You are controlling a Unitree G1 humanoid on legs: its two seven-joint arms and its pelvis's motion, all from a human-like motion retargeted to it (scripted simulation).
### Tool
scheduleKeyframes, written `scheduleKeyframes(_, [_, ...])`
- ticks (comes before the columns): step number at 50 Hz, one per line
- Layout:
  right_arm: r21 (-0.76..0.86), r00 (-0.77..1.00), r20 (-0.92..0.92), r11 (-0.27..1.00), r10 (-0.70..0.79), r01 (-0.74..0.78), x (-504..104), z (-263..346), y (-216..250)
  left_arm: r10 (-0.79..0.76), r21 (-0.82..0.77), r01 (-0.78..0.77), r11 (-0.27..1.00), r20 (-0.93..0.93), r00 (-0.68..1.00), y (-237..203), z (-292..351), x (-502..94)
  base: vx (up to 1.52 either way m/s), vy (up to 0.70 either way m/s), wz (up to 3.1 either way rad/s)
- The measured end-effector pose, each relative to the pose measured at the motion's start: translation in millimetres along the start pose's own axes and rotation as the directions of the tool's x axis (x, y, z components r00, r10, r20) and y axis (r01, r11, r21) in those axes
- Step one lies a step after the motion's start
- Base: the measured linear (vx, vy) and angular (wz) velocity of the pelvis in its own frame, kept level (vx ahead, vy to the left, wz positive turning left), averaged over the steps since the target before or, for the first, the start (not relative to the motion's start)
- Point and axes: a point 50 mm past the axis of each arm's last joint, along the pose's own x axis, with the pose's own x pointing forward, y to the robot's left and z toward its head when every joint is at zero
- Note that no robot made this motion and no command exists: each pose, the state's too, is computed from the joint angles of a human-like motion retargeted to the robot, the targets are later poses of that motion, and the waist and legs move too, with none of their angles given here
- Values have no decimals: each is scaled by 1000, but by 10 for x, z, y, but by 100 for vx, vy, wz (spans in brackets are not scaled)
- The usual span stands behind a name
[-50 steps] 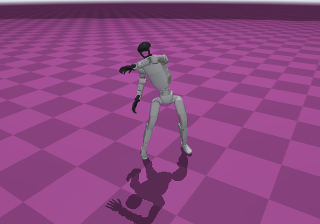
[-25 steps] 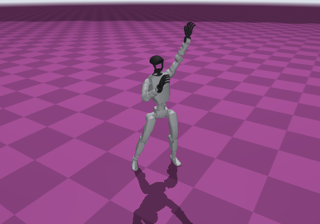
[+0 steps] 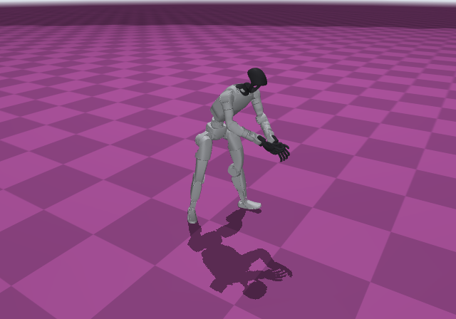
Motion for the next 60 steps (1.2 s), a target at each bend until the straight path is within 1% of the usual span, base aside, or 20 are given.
scheduleKeyframes(4, [255, 976, -192, 955, -103, 151, -230, -675, -53, 19, 68, -3, 998, -228, 973, 138, -699, -145, 4, 15, 22])
scheduleKeyframes(7, [474, 935, -264, 813, -237, 340, -494, -1028, -111, -45, 307, 126, 943, -256, 966, 47, -1030, -328, 24, 24, 55])
scheduleKeyframes(9, [518, 903, -304, 742, -305, 425, -660, -1198, -142, -99, 440, 200, 876, -241, 965, 2, -1165, -461, 37, 25, 87])
scheduleKeyframes(11, [519, 879, -367, 717, -304, 465, -808, -1384, -92, -100, 444, 216, 870, -271, 957, 107, -1323, -601, 47, 23, 119])
scheduleKeyframes(17, [548, 862, -458, 695, -217, 466, -961, -1619, 238, -119, 445, 288, 848, -370, 921, 489, -1444, -739, 58, 13, 235])
scheduleKeyframes(21, [572, 956, -223, 769, -189, 286, -604, -975, 81, -237, 560, 302, 771, -188, 953, 195, -762, -375, 53, -9, 366])
scheduleKeyframes(24, [446, 985, 133, 894, -112, 41, -276, 57, -43, -350, 635, 198, 747, 122, 929, -273, 240, -131, 39, -24, 346])
scheduleKeyframes(27, [142, 854, 516, 975, 71, -168, -239, 1291, 237, -386, 576, 23, 817, 518, 764, -668, 1477, -252, 28, -29, 277])
scheduleKeyframes(29, [-252, 669, 706, 965, 233, -70, -407, 2005, 652, -377, 498, -83, 863, 746, 550, -869, 2272, -607, 21, -33, 202])
scheduleKeyframes(31, [-440, 410, 814, 898, 411, -26, -798, 2646, 1203, -322, 353, -99, 930, 916, 240, -997, 2958, -1201, 17, -35, 133])
scheduleKeyframes(34, [-689, 28, 715, 698, 698, 197, -1538, 3080, 2127, -153, 135, -89, 987, 957, -248, -826, 3595, -2196, 16, -35, 73])
scheduleKeyframes(37, [-795, -246, 441, 503, 863, 339, -2258, 2948, 2841, 73, -79, 17, 997, 795, -602, -569, 3687, -2956, 18, -33, 25])
scheduleKeyframes(41, [-831, -391, 129, 315, 911, 459, -2740, 2500, 3253, 248, -195, 164, 967, 566, -786, -368, 3436, -3365, 21, -28, 27])
scheduleKeyframes(44, [-825, -413, 31, 257, 910, 503, -2854, 2340, 3297, 263, -209, 180, 961, 502, -824, -218, 3254, -3429, 19, -26, -32])
scheduleKeyframes(50, [-908, -206, 67, 146, 976, 394, -2287, 2341, 3146, 379, -316, 217, 924, 671, -638, -87, 3217, -2933, 14, -30, -156])
scheduleKeyframes(54, [-933, 222, 335, 288, 916, 217, -1218, 2600, 2701, 411, -386, 179, 905, 901, -136, 56, 3234, -1888, 12, -25, -260])
scheduleKeyframes(56, [-835, 572, 479, 546, 665, 65, -387, 2364, 2084, 357, -405, 78, 911, 868, 345, 136, 2822, -962, 13, -14, -284])
scheduleKeyframes(57, [-715, 753, 467, 699, 464, 12, -6, 2041, 1682, 321, -392, -11, 920, 736, 597, 173, 2397, -481, 16, -10, -285])
scheduleKeyframes(59, [-357, 973, 227, 933, 50, 35, 400, 1095, 802, 228, -157, -188, 970, 303, 925, 198, 1184, 162, 22, -6, -283])
scheduleKeyframes(60, [-141, 996, 69, 987, -63, 72, 386, 599, 412, 164, 86, -173, 981, 107, 981, 126, 551, 229, 29, -4, -277])
